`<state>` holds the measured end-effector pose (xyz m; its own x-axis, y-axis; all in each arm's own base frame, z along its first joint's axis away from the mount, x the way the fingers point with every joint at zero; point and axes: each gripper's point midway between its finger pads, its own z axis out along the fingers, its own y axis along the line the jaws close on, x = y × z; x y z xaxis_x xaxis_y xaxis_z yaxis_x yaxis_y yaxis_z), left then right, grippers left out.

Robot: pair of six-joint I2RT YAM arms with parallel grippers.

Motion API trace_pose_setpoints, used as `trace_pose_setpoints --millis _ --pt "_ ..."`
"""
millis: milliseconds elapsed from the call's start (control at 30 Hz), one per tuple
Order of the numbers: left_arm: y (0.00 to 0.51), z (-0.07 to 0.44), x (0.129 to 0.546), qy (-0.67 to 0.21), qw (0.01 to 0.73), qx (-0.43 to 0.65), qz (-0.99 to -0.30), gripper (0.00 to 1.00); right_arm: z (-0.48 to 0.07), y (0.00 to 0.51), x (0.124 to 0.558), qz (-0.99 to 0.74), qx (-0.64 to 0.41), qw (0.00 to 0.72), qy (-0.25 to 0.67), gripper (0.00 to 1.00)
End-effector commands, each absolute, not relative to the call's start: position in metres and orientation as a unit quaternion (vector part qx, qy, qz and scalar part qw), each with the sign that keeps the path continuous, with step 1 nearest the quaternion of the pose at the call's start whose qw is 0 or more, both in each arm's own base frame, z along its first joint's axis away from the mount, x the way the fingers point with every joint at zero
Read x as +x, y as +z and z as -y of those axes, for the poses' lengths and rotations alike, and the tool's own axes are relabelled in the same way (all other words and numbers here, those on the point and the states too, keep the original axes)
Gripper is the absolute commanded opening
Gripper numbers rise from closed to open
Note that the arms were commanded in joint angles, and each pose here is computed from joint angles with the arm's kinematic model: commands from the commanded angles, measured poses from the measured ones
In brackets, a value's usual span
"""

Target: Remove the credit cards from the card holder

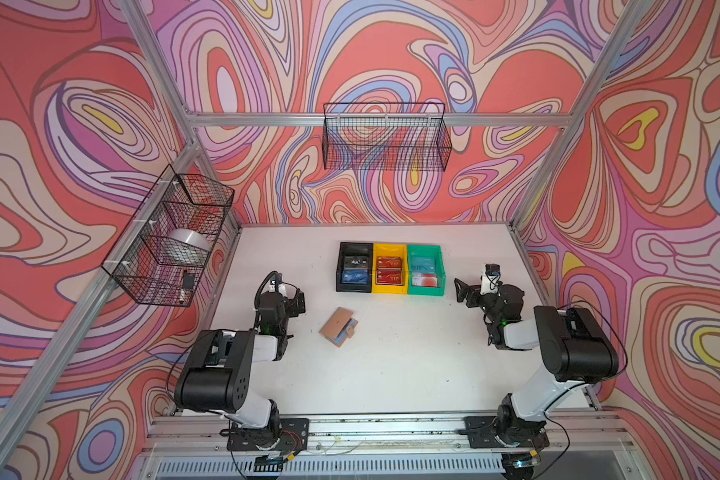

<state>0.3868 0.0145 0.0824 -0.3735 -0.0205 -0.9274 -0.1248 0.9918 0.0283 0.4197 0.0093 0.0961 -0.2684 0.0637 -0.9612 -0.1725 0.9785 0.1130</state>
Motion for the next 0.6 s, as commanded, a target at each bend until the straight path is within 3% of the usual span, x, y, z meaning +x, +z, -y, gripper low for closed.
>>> trace_pose_setpoints --millis 0,567 --pt "0.0893 -0.0168 0.3920 0.051 0.568 -0.045 -0.820 1.00 -0.0125 0.0987 0.4205 -0.786 -0.042 0.608 0.099 0.98" --pt "0.0891 -0.0167 0.3921 0.051 0.568 -0.045 -0.821 1.00 -0.0122 0.0981 0.4202 -0.787 -0.042 0.608 0.099 0.96"
